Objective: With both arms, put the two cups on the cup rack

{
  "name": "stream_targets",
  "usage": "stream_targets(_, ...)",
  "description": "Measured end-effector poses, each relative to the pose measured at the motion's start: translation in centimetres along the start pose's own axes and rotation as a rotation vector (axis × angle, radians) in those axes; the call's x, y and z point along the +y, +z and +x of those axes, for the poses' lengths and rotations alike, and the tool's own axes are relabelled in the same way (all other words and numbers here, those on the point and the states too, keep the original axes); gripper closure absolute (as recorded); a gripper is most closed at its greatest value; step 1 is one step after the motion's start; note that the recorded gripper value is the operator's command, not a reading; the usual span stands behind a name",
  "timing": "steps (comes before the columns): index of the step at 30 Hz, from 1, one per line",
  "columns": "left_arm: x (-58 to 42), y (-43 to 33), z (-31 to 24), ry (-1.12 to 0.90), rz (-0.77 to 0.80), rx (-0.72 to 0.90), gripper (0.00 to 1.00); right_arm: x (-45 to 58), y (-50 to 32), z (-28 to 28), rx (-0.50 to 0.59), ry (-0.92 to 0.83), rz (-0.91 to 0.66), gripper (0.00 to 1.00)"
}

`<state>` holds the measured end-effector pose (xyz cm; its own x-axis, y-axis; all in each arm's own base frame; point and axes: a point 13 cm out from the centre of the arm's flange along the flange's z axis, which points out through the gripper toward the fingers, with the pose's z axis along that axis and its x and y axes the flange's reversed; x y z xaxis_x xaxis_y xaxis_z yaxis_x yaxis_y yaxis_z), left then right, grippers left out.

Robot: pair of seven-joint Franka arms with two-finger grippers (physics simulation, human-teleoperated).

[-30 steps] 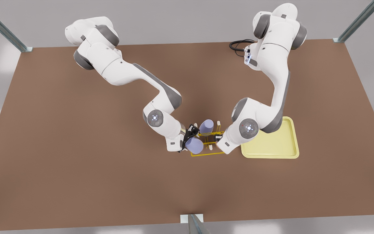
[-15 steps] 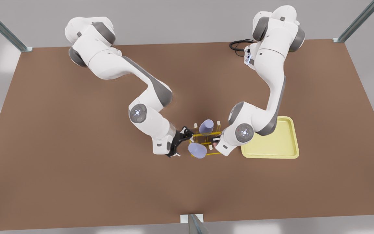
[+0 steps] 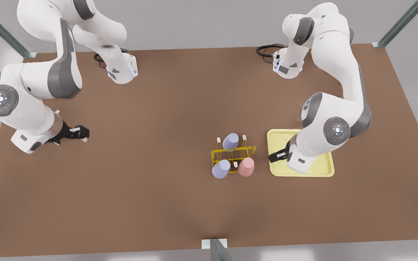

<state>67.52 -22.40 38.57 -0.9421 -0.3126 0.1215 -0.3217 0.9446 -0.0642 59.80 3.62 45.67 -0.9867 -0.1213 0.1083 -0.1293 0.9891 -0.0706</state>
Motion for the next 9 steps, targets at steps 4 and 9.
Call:
stream_targets(4,11.0,-3.4,3.0,0.037,-0.15,-0.009,0.0,-0.2,1.3,3.3,0.046,0.016,0.005,0.0)
stream_targets(9,14.7,-5.5,2.4,0.122,-0.196,-0.03,0.0,-0.7,1.6,3.6,0.051,0.035,0.003,0.0)
